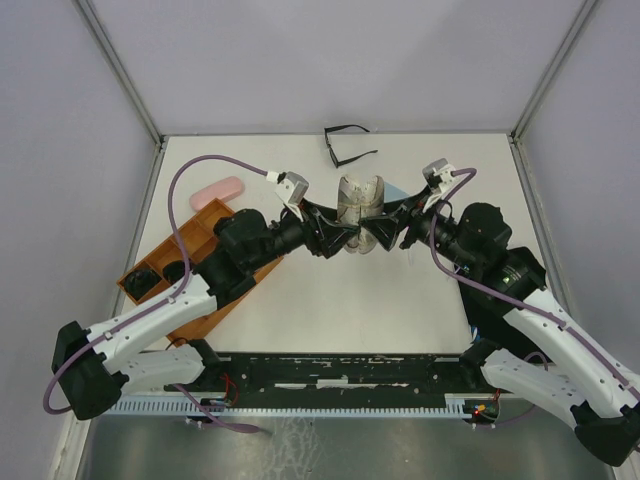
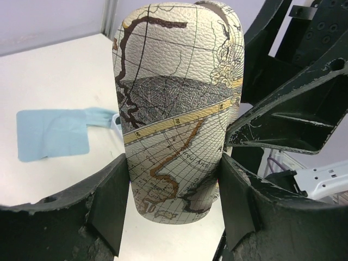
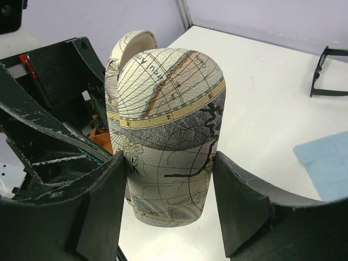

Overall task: Organize the sunglasses
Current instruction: Open the sunglasses case.

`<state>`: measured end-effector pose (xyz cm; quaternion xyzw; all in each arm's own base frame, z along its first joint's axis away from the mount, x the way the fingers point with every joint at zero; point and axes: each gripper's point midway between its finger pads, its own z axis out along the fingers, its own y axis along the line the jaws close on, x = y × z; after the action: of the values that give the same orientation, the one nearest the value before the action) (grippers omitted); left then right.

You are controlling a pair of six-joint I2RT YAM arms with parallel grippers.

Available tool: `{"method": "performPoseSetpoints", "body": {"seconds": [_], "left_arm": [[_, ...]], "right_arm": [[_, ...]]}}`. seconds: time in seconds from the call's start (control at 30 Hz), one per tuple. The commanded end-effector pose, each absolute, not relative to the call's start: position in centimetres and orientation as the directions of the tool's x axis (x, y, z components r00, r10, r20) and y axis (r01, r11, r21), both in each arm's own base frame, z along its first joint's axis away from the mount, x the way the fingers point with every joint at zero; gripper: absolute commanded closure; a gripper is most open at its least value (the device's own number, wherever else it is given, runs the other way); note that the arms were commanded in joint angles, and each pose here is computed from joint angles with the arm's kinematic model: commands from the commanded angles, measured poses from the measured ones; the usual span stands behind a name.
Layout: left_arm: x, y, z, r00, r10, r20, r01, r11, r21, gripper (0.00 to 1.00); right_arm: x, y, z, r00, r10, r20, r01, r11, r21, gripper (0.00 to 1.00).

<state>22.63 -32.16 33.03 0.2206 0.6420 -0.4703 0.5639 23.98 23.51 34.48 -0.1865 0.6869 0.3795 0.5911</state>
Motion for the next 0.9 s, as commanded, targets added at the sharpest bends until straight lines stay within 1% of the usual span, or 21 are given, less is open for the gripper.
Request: {"method": "performPoseSetpoints", "body": {"seconds": [0.0, 0.07, 0.2, 0.27, 0.33, 0.37, 0.43, 0.5, 0.53, 0.63, 0.77, 0.87], "left_arm": [[23.0, -31.5, 38.3, -0.143, -0.328, -0.934, 0.832, 0.471, -0.293, 0.61], [23.1, -31.7, 38.0, -0.153, -0.322, -0.934, 0.83, 0.472, -0.299, 0.48], [23.0, -32.0, 37.6, -0.173, -0.305, -0.937, 0.834, 0.461, -0.304, 0.32], [22.8, -32.0, 37.5, -0.177, -0.302, -0.937, 0.835, 0.458, -0.305, 0.26], [22.7, -31.8, 37.3, -0.18, -0.294, -0.939, 0.835, 0.459, -0.304, 0.13], [22.6, -31.8, 37.2, -0.181, -0.288, -0.94, 0.836, 0.458, -0.302, 0.09], [22.3, -31.8, 37.2, -0.181, -0.282, -0.942, 0.842, 0.451, -0.297, 0.03], [22.0, -31.7, 37.3, -0.177, -0.277, -0.944, 0.849, 0.442, -0.289, 0.0], [21.8, -31.6, 37.2, -0.176, -0.274, -0.946, 0.85, 0.442, -0.286, 0.01], [22.1, -30.6, 36.8, -0.168, -0.259, -0.951, 0.827, 0.489, -0.279, 0.01], [23.8, -27.3, 34.8, -0.152, -0.216, -0.965, 0.709, 0.656, -0.258, 0.01], [25.2, -23.7, 32.8, -0.155, -0.17, -0.973, 0.558, 0.798, -0.229, 0.01]], "right_arm": [[25.4, 21.7, 34.8, -0.217, 0.226, -0.95, -0.611, 0.728, 0.312, 1.0], [24.7, 22.7, 35.4, -0.203, 0.242, -0.949, -0.671, 0.671, 0.315, 1.0], [23.3, 24.1, 36.9, -0.178, 0.271, -0.946, -0.758, 0.575, 0.308, 1.0], [22.9, 24.2, 37.5, -0.166, 0.288, -0.943, -0.774, 0.555, 0.305, 1.0], [22.6, 24.1, 37.9, -0.153, 0.294, -0.943, -0.782, 0.547, 0.298, 1.0], [22.4, 24.0, 38.2, -0.15, 0.297, -0.943, -0.786, 0.542, 0.296, 1.0], [22.1, 23.9, 38.5, -0.147, 0.296, -0.944, -0.79, 0.539, 0.293, 1.0], [22.0, 23.8, 38.8, -0.14, 0.298, -0.944, -0.792, 0.539, 0.287, 1.0], [22.0, 23.7, 38.7, -0.136, 0.293, -0.946, -0.788, 0.546, 0.283, 1.0], [23.0, 22.7, 37.6, -0.137, 0.244, -0.96, -0.738, 0.621, 0.263, 1.0], [25.4, 20.4, 34.3, -0.207, 0.1, -0.973, -0.591, 0.78, 0.206, 1.0], [26.3, 19.5, 31.9, -0.282, -0.034, -0.959, -0.545, 0.828, 0.131, 1.0]]}}
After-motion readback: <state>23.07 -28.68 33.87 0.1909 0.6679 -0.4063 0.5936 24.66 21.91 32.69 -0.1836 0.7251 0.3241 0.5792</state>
